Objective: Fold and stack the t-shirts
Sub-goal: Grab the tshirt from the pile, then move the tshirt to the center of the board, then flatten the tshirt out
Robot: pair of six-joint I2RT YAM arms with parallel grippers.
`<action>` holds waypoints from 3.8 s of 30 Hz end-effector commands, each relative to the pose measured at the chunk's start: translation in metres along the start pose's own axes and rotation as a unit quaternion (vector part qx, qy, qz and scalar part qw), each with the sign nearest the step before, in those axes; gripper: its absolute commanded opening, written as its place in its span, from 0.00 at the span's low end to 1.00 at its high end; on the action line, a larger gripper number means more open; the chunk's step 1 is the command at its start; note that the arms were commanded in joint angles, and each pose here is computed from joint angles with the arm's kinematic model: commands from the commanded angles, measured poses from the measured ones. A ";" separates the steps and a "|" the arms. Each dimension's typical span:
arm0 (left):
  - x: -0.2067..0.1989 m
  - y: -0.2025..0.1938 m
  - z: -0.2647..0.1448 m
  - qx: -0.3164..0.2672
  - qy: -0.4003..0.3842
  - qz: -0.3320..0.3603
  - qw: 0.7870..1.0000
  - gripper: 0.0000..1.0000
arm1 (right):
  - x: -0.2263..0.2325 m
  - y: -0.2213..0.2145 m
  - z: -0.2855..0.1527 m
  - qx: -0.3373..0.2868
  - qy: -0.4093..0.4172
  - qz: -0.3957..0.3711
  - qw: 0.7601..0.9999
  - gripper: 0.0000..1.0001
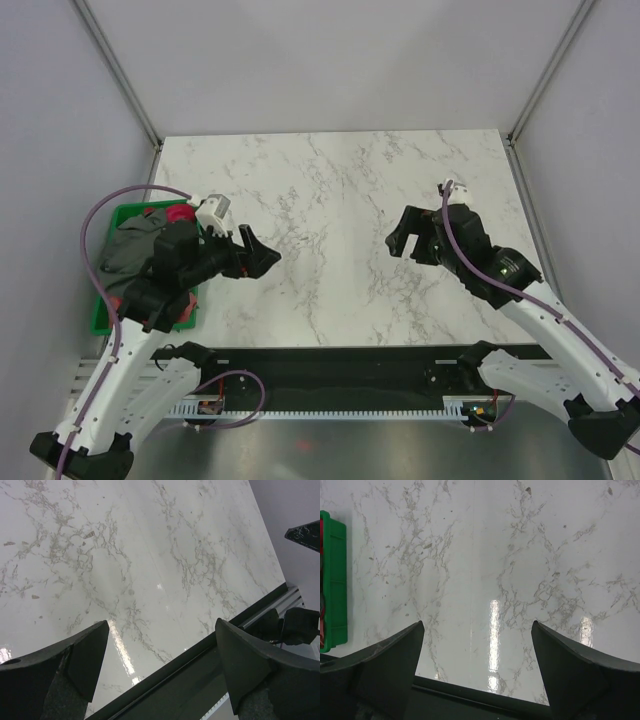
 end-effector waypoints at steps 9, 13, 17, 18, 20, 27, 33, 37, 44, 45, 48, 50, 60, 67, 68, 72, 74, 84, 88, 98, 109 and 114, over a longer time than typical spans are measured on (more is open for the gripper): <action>0.064 0.063 0.014 -0.117 0.219 -0.127 0.960 0.88 | -0.003 0.010 -0.013 -0.047 0.018 0.002 0.999 0.98; 0.130 0.087 0.000 -0.158 0.356 -0.254 0.885 0.86 | -0.003 0.012 -0.019 -0.057 0.025 0.003 0.998 0.98; 0.189 0.090 -0.031 -0.206 0.447 -0.357 0.794 0.81 | 0.001 0.001 -0.020 -0.053 0.059 0.014 0.997 0.98; 0.198 0.087 -0.035 -0.209 0.464 -0.365 0.780 0.80 | 0.003 0.000 -0.024 -0.053 0.071 0.018 0.996 0.98; 0.218 0.080 -0.046 -0.217 0.497 -0.385 0.747 0.80 | 0.004 -0.003 -0.025 -0.052 0.079 0.024 0.995 0.98; 0.265 0.046 -0.048 -0.191 0.567 -0.413 0.686 0.79 | 0.008 0.003 -0.035 -0.067 0.096 0.012 0.993 0.98; 0.288 0.037 -0.042 -0.171 0.597 -0.422 0.661 0.66 | 0.009 0.011 -0.039 -0.077 0.095 0.004 0.992 0.98; 0.276 0.060 -0.032 -0.169 0.556 -0.422 0.696 0.02 | 0.011 0.018 -0.046 -0.086 0.099 0.000 0.991 0.98; 0.143 0.215 -0.032 -0.281 0.343 -0.293 0.847 0.02 | 0.013 0.028 -0.053 -0.102 0.099 -0.001 0.990 0.98; 0.112 0.241 -0.032 -0.301 0.285 -0.269 0.869 0.02 | 0.012 0.029 -0.054 -0.105 0.097 -0.001 0.990 0.98; -0.008 0.290 -0.025 -0.319 0.049 -0.183 0.929 0.02 | 0.010 0.037 -0.059 -0.120 0.090 0.003 0.989 0.98; -0.083 0.289 -0.019 -0.283 -0.072 -0.130 0.948 0.02 | 0.010 0.043 -0.064 -0.131 0.087 0.007 0.988 0.98; -0.136 0.163 0.077 -0.067 -0.152 -0.082 0.983 0.06 | -0.006 0.038 -0.065 -0.127 0.049 0.030 0.990 0.98; -0.009 -0.026 0.143 0.124 0.030 -0.179 0.975 0.31 | -0.061 0.003 -0.044 -0.110 -0.072 0.059 0.989 0.98; 0.009 -0.054 0.141 0.149 0.055 -0.184 0.970 0.37 | -0.066 0.000 -0.038 -0.105 -0.090 0.056 0.989 0.98; 0.034 -0.085 0.138 0.169 0.097 -0.174 0.965 0.66 | -0.081 0.005 -0.013 -0.102 -0.172 0.025 0.980 0.98; 0.035 -0.086 0.141 0.172 0.099 -0.171 0.965 0.71 | -0.093 0.011 0.011 -0.086 -0.222 0.012 0.971 0.96; 0.043 -0.082 0.198 0.209 0.111 -0.133 0.962 0.75 | -0.201 0.053 0.091 -0.021 -0.293 0.147 0.944 0.83; 0.050 -0.086 0.219 0.220 0.123 -0.136 0.958 0.74 | -0.244 0.044 0.095 0.022 -0.299 0.194 0.934 0.81; 0.057 -0.065 0.265 0.201 0.136 -0.119 0.963 0.32 | -0.327 -0.004 0.078 0.042 -0.386 0.264 0.883 0.82; 0.069 -0.044 0.254 0.170 0.159 -0.090 0.968 0.02 | -0.332 -0.062 0.095 0.074 -0.387 0.312 0.865 0.47; 0.079 -0.015 0.237 0.147 0.187 -0.074 0.968 0.02 | -0.314 -0.015 0.085 0.041 -0.352 0.292 0.888 0.00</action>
Point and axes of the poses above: each gripper's point midway between its finger pads, its own z axis out along the fingers, its own x axis along the line the jaws close on, y = z × x, the point moved 1 cm from there along -z, back along the fingers, and after that the axes turned 1 degree about -z, right-handed, at the moved point
